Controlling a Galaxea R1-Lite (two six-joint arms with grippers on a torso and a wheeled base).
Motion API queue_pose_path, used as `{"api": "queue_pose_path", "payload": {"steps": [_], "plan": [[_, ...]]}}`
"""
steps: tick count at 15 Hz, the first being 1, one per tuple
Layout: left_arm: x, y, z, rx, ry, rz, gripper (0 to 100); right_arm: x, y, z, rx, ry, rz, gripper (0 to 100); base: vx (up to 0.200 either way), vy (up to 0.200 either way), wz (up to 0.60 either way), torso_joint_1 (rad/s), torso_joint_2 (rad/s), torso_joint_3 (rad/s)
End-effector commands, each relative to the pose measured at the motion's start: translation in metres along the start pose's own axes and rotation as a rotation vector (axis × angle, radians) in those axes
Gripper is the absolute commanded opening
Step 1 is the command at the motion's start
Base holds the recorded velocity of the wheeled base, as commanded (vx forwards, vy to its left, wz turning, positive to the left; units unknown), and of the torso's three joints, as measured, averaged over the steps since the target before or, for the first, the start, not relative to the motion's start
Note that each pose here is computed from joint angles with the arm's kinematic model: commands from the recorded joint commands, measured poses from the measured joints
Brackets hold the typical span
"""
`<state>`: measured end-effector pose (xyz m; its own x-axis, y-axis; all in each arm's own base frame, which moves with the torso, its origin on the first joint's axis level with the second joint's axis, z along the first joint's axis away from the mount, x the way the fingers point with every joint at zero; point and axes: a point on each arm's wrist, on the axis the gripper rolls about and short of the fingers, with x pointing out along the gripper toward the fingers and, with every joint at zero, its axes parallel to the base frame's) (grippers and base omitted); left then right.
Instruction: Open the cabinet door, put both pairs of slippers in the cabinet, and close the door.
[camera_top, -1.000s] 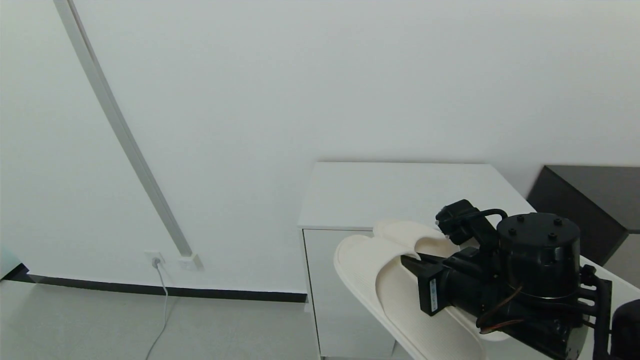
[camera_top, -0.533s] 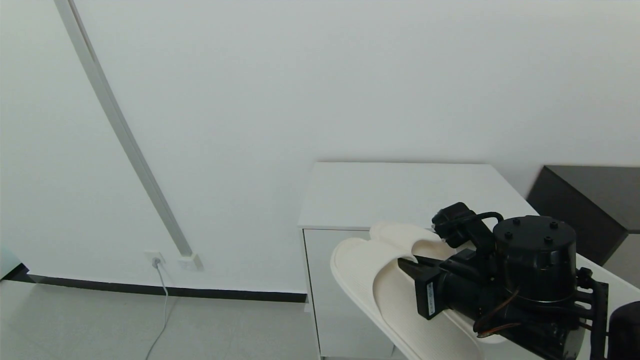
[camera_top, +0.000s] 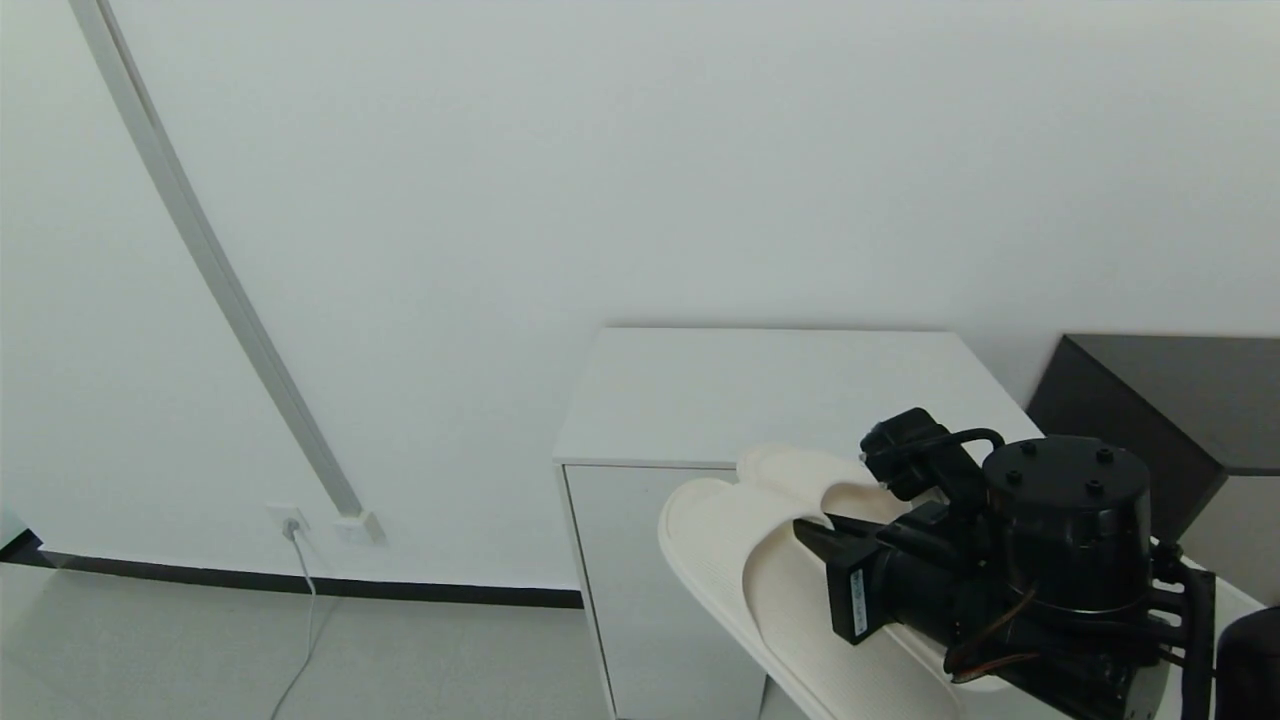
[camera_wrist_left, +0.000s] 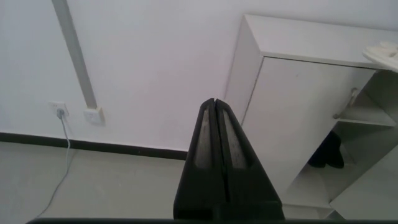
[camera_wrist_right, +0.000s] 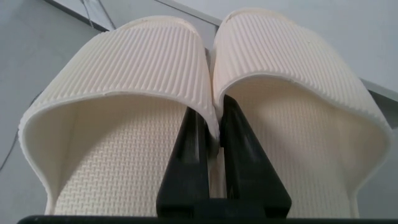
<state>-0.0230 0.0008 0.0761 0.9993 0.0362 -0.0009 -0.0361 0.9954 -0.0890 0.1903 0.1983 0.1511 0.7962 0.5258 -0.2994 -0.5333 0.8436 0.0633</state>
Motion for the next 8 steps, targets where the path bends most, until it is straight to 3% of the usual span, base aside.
{"api": "queue_pose_path", "payload": {"steps": [1,8], "plan": [[0.0001,0.0,0.0,0.0,0.001,0.001,0,0.0006,-0.0001,-0.0008,-0.001,0.004,0.001,0,0.0,-0.2,0.0,0.007,0.0,0.002],[0.0001,0.0,0.0,-0.001,0.001,0.001,0,0.0004,-0.0004,-0.0016,-0.001,0.006,-0.002,0,0.0,-0.2,0.0,0.002,0.0,0.003]]}}
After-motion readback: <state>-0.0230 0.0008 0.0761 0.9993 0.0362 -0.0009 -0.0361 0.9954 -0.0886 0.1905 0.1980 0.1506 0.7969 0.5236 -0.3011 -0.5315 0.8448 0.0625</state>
